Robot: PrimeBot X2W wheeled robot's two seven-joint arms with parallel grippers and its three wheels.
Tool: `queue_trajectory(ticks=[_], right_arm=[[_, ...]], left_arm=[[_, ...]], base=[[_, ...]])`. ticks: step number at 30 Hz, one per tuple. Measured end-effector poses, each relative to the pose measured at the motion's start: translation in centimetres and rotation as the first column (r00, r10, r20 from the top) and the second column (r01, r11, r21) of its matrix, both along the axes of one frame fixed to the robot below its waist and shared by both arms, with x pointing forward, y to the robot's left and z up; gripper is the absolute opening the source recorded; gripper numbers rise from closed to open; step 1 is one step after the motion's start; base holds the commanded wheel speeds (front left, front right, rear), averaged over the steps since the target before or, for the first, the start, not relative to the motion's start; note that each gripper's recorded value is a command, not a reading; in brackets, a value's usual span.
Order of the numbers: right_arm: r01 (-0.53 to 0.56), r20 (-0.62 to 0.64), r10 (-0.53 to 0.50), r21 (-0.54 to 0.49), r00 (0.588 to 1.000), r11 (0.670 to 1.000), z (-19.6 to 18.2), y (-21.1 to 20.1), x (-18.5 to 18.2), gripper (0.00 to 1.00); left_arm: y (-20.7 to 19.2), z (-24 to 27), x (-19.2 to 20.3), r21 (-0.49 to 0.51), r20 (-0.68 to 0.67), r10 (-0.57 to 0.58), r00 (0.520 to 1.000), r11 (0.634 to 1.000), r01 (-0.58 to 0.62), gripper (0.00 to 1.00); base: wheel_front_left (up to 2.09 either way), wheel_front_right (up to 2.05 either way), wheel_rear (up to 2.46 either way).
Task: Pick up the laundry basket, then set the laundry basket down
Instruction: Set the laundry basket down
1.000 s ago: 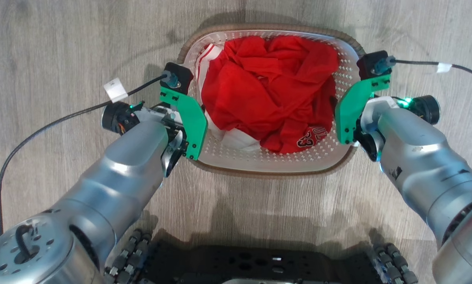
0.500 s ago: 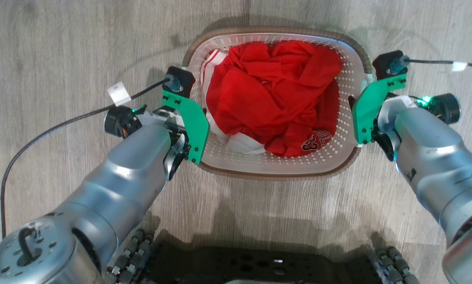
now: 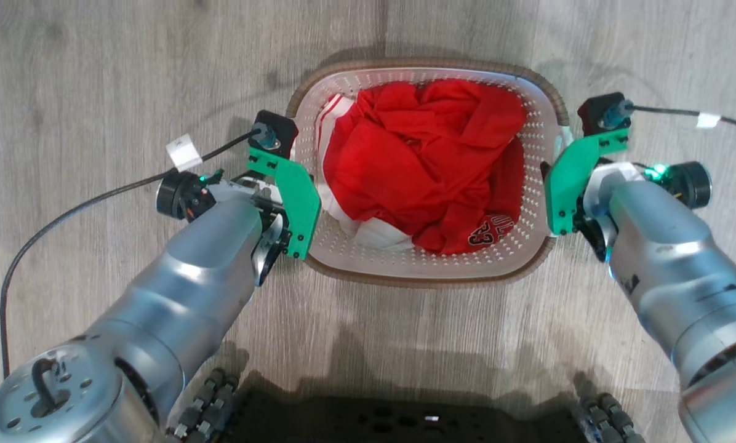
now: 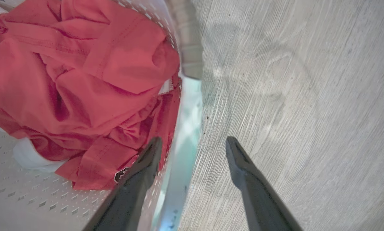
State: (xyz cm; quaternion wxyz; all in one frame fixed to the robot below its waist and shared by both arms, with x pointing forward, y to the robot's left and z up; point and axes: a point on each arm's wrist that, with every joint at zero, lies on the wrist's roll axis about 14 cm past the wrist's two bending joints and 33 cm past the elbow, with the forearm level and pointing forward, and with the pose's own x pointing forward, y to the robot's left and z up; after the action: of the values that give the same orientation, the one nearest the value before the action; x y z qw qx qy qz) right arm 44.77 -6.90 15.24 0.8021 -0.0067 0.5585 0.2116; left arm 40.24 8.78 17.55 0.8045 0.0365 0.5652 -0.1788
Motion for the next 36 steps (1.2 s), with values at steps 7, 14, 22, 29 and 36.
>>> queue_trajectory(ticks=[7,14,22,29,36], right_arm=[[0.015,0.037,-0.015,0.001,0.999,1.000,1.8,0.1,0.2,1.00],[0.069,0.112,-0.069,0.002,0.991,0.998,5.0,-1.0,0.3,1.00],[0.169,0.278,-0.192,0.108,0.941,0.980,11.0,-1.3,-0.2,1.00],[0.219,0.464,-0.312,0.245,0.829,0.944,18.0,-1.7,-0.6,1.00],[0.187,0.618,-0.407,0.390,0.673,0.902,26.5,-1.5,0.7,1.00]], left_arm=[[0.6,0.8,-0.9,0.031,0.009,-0.012,1.000,0.999,0.011,1.00],[0.5,3.4,-0.8,0.010,0.076,0.020,0.997,1.000,-0.021,1.00],[0.2,8.0,-1.4,-0.067,0.253,0.075,0.964,0.996,-0.060,1.00],[0.0,13.6,-0.7,-0.134,0.434,0.146,0.889,0.986,-0.097,1.00],[-1.4,24.2,4.0,-0.320,0.652,0.298,0.697,0.942,-0.103,1.00]], base=[[0.00,0.00,0.00],[0.00,0.00,0.00],[0.00,0.00,0.00],[0.00,0.00,0.00],[0.00,0.00,0.00]])
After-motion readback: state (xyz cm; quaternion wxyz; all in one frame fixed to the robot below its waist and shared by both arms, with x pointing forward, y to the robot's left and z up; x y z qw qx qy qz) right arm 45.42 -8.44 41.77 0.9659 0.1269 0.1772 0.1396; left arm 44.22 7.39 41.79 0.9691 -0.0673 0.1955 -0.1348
